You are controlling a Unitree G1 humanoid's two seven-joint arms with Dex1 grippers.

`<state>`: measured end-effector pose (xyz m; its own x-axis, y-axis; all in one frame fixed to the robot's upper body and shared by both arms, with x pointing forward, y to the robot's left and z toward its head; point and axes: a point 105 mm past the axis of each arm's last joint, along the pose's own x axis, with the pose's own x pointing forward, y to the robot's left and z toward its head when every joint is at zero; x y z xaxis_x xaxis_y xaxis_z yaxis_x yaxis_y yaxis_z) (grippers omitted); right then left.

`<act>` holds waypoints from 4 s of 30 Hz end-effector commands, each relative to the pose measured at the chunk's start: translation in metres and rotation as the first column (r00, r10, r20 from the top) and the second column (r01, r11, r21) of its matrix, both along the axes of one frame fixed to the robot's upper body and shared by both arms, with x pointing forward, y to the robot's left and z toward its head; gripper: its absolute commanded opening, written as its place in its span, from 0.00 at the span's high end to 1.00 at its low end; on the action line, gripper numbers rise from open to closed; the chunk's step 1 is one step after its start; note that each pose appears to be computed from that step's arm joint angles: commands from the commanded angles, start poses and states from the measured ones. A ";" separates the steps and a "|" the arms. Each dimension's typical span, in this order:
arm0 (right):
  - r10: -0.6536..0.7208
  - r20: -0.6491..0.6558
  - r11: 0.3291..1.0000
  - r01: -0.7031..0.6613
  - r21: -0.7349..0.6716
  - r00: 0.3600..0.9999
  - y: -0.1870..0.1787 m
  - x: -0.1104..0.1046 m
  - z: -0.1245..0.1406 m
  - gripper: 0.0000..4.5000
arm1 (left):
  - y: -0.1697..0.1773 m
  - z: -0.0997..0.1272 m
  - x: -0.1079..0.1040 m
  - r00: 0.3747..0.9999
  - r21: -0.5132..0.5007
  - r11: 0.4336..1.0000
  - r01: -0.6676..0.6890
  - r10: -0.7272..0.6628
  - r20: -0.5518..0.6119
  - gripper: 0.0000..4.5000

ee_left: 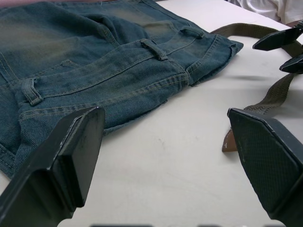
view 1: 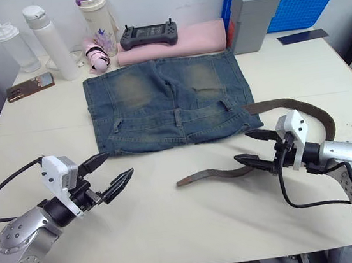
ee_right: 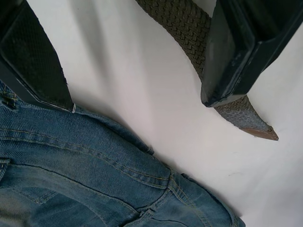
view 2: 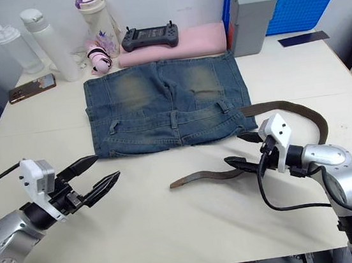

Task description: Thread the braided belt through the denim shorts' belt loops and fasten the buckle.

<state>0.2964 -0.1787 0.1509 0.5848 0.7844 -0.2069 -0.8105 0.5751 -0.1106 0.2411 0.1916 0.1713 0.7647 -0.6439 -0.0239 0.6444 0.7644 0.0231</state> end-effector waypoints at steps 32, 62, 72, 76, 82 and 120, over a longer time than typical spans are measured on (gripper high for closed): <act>0.382 -0.015 0.846 -0.356 -0.397 0.924 0.023 -0.030 -0.007 0.00 | -0.001 0.008 -0.004 0.998 0.021 0.998 0.052 -0.052 0.028 0.01; 0.473 0.165 0.849 -0.399 -0.347 0.865 0.070 -0.026 0.031 0.99 | -0.050 0.004 0.003 0.889 0.167 0.874 0.457 -0.454 -0.057 0.00; 0.460 0.138 0.856 -0.396 -0.332 0.877 0.073 -0.029 0.028 0.99 | -0.057 -0.003 0.011 0.886 0.285 0.851 0.440 -0.463 0.014 0.00; 0.458 0.134 0.858 -0.397 -0.325 0.879 0.074 -0.029 0.029 0.99 | -0.057 -0.009 0.014 0.885 0.339 0.839 0.425 -0.464 0.040 0.00; 0.458 0.127 0.858 -0.400 -0.321 0.880 0.074 -0.030 0.030 1.00 | -0.061 -0.007 0.016 0.886 0.326 0.854 0.405 -0.455 0.090 0.12; 0.624 -0.276 0.705 -0.375 0.601 0.731 0.086 -0.091 0.072 0.01 | -0.069 0.020 -0.018 0.787 -0.658 0.678 0.328 -0.582 -0.207 1.00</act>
